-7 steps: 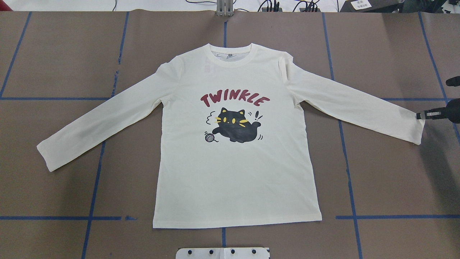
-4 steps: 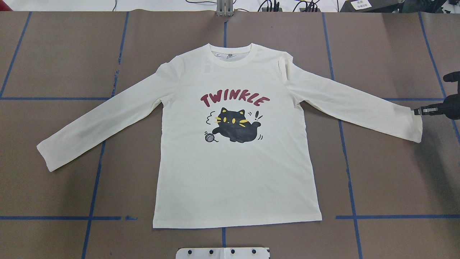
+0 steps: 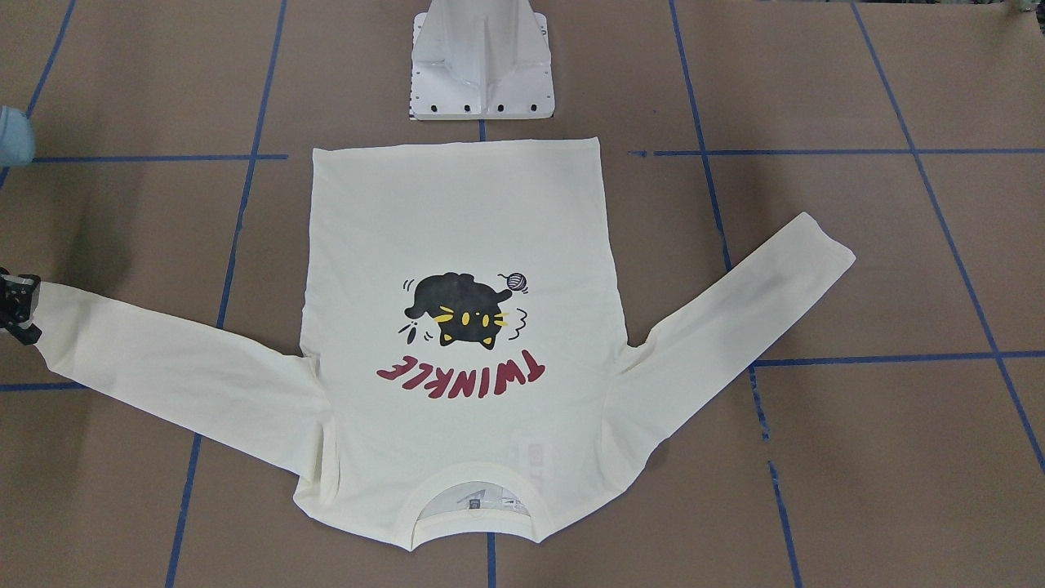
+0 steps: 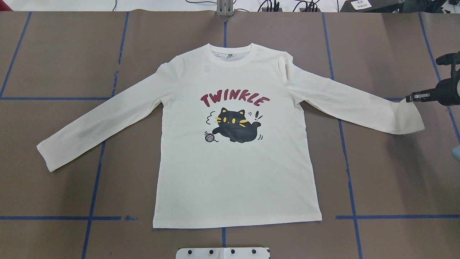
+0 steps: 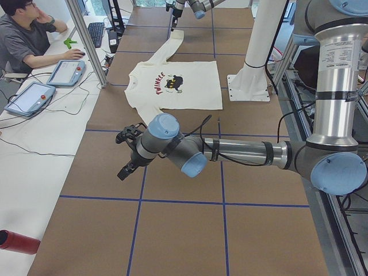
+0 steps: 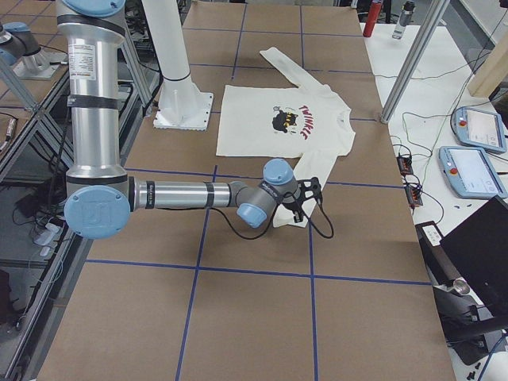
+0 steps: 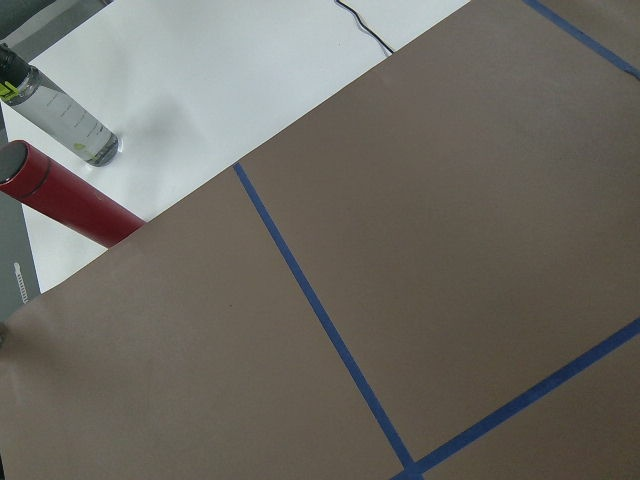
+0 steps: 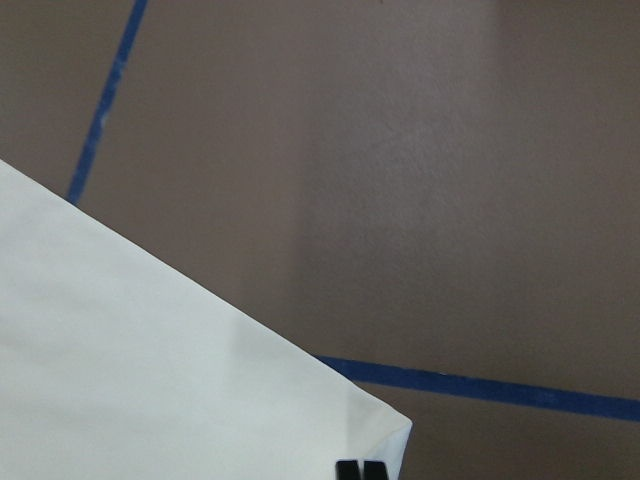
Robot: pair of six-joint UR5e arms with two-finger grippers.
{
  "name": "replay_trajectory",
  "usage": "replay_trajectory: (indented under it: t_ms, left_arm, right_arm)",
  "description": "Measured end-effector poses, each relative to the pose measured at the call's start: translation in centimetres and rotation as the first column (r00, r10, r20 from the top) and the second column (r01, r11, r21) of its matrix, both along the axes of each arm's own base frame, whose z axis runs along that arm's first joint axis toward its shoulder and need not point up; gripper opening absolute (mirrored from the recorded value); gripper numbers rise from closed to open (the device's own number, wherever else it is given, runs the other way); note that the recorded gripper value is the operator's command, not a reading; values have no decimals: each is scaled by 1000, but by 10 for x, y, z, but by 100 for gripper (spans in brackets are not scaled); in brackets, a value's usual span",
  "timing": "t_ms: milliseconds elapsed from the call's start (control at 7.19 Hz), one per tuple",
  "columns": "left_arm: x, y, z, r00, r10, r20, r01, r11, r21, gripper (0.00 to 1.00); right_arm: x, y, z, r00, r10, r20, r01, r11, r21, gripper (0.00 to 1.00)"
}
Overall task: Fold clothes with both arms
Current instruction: 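Carry the held sleeve across the shirt chest toward the other sleeve, release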
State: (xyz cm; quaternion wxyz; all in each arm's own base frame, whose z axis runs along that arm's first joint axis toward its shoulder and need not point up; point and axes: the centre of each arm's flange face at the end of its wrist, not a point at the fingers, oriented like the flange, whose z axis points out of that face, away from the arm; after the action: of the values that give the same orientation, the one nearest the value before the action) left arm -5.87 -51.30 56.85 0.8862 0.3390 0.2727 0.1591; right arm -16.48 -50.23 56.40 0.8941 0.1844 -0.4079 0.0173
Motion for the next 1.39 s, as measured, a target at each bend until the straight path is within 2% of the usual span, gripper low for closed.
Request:
replay_trajectory:
  t_ms: [278,417,695,974,1113,1252,1391]
  left_arm:
    - [0,0,1,1000,0,0,0,1000,-3,100]
    - [0,0,1,1000,0,0,0,1000,-2,100]
    - [0,-1,0,1000,-1,-1,1,1000,-2,100]
    - [0,-1,1,1000,-1,-1,1,1000,-5,100]
    - [0,-1,2,1000,-1,-1,1,1000,-7,100]
    - [0,-1,4,1000,-1,-1,1,1000,-10,100]
    - [0,-1,6,1000,-1,0,1,1000,-14,100]
  right_arm:
    - [-15,-27,-96,997,78,1,-78,996,-53,0]
    - [-42,-49,-148,992,125,-7,-125,989,-79,0]
    - [-132,-93,-281,973,207,-105,-220,968,-124,0]
    - [-231,-117,-399,951,279,-129,-294,949,-112,0]
    - [-278,-125,-452,950,286,-125,-300,947,-111,0]
    - [-325,-123,-488,950,288,-117,-299,950,-93,0]
    - [-378,-111,-504,949,298,-101,-304,952,-42,0]
